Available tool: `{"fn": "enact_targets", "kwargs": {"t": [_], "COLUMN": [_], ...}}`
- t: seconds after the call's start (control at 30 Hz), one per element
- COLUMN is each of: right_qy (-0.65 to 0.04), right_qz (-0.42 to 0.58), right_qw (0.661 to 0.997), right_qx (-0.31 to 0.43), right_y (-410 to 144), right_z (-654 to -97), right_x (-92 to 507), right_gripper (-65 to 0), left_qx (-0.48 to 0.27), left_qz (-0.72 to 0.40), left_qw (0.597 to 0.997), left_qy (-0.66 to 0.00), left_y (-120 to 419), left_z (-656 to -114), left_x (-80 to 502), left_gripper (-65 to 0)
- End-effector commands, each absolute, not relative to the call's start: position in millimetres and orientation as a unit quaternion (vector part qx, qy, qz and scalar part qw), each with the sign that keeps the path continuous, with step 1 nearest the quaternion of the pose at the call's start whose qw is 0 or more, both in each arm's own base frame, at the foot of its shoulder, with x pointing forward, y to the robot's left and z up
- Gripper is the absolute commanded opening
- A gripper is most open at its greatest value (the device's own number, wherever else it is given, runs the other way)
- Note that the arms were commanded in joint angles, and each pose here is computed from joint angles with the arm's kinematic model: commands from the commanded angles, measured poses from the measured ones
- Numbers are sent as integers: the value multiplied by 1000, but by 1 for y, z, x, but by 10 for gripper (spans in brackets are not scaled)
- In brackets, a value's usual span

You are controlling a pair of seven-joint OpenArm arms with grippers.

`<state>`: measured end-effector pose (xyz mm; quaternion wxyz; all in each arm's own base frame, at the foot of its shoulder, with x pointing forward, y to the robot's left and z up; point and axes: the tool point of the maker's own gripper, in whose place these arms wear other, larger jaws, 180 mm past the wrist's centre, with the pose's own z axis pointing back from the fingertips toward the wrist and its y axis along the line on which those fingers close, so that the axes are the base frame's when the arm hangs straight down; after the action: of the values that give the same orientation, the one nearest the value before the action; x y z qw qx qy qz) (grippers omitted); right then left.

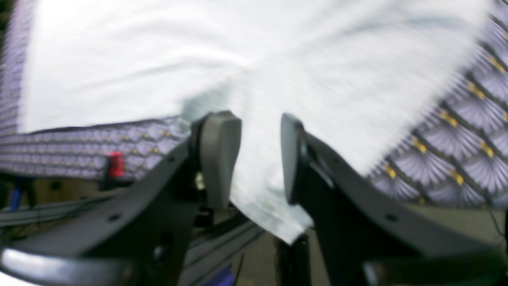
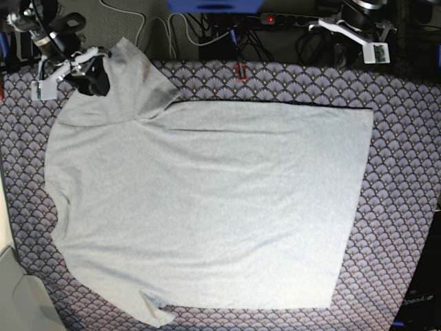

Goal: Fold the T-shirt properly
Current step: 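Move the right gripper to the grey shirt's sleeve corner and grasp it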

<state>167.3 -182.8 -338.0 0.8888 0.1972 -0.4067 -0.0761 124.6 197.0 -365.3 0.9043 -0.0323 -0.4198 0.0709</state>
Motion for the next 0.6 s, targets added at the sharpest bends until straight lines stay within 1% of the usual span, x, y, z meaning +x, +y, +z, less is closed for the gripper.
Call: {"fn": "enact_targets", "kwargs": {"t": [0.0,0.17,0.23,0.3,0.37,0.47,0.57], "right_qy": [-421,-418,-409,-401,-396,-383,-361], "right_qz": [-72,-71,-61,-74,-92,-89,-99], "right_qw": [880,885,890,895,897,902,909], "right_qx": [207,194,194,181,173,177,184], "right_y": [-182,-199,-203,-218,-228,-227,-231], "right_z": [-328,-324,-327,-330,-334,-341,-360], "right_x": [175,194,196,195,193,187,178], "right_gripper": [-427,-425,-425,-425,-425,-425,-425], "left_qx": [-15,-13,-13,-13,-12,-13,-17], "left_qz": [80,130,146,155,155,154,153], "left_qw": [895,896,895,894,894,893,894], "left_qy": [-438,-424,-421,-419,-420,-423,-420], "left_y": [212,242,251,258,259,258,256], "left_z": [-354,-350,-347,-345,-344,-343,-344], "left_x": [133,147,150,153,157,161,164], "left_gripper": [-487,-487,-487,-487,-487,-487,-486]}}
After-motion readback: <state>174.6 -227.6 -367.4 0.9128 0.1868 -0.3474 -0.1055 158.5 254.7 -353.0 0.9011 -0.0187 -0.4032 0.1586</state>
